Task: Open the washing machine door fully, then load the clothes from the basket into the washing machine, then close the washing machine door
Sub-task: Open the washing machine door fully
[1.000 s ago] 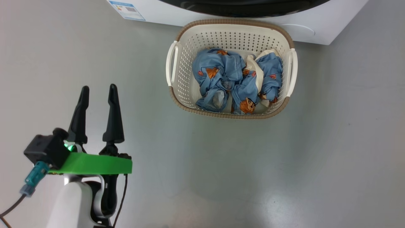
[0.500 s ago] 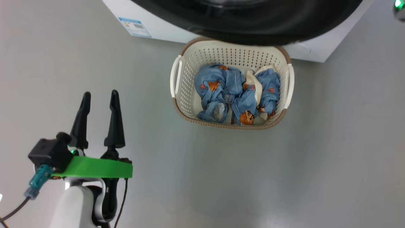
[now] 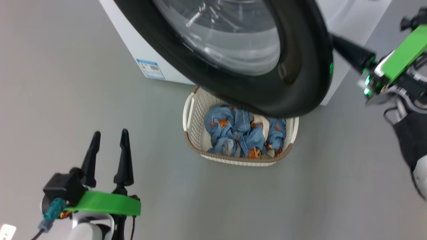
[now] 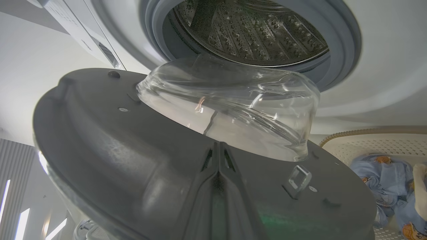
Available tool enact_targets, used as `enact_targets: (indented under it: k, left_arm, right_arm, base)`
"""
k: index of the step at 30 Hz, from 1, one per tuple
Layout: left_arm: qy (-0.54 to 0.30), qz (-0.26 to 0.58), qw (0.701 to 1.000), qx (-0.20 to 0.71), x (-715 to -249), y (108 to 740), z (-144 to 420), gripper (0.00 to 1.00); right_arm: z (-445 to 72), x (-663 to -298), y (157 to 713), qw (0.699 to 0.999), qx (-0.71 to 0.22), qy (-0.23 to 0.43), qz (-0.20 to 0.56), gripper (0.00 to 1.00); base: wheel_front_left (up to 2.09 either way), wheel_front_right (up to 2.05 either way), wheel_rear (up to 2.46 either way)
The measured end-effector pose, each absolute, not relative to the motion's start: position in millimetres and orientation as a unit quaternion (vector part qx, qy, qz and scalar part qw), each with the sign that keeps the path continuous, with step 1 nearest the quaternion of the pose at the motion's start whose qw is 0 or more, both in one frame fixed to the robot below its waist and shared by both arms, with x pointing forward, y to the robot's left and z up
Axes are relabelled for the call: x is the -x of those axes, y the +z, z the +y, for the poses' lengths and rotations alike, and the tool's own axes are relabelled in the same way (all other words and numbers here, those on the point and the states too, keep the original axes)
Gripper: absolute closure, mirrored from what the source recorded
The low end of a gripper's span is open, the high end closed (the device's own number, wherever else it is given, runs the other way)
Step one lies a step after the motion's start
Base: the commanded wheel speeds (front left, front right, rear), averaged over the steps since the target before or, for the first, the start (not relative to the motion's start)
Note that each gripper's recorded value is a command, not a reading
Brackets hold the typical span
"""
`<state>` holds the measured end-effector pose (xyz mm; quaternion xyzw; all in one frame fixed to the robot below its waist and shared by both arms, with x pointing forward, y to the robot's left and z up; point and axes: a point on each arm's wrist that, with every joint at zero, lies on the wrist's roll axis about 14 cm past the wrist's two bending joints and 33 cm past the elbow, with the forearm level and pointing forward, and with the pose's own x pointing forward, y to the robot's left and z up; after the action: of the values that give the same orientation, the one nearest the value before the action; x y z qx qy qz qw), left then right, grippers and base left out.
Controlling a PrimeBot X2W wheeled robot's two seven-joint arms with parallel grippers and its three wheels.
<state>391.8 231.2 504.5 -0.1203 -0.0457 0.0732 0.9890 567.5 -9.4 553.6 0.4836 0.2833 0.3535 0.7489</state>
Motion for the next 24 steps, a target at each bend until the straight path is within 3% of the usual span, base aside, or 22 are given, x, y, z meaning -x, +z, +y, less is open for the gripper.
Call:
enact_targets:
  k: [13,24]
  left_arm:
    - [0.107,-0.048,0.985,0.127,-332.8,506.0,246.7,0.0]
    - [0.157,-0.063,0.977,0.128,-290.5,509.0,273.8,0.0]
  right_arm:
    - [17.0,-486.2,550.1,0.707,-0.496,0.383,0.328,1.0]
    - [68.4,-442.2,556.3,0.658,-0.497,0.434,0.363,1.0]
  base:
    - [0.0,0.0,0.0]
    - [0.0,0.0,0.0]
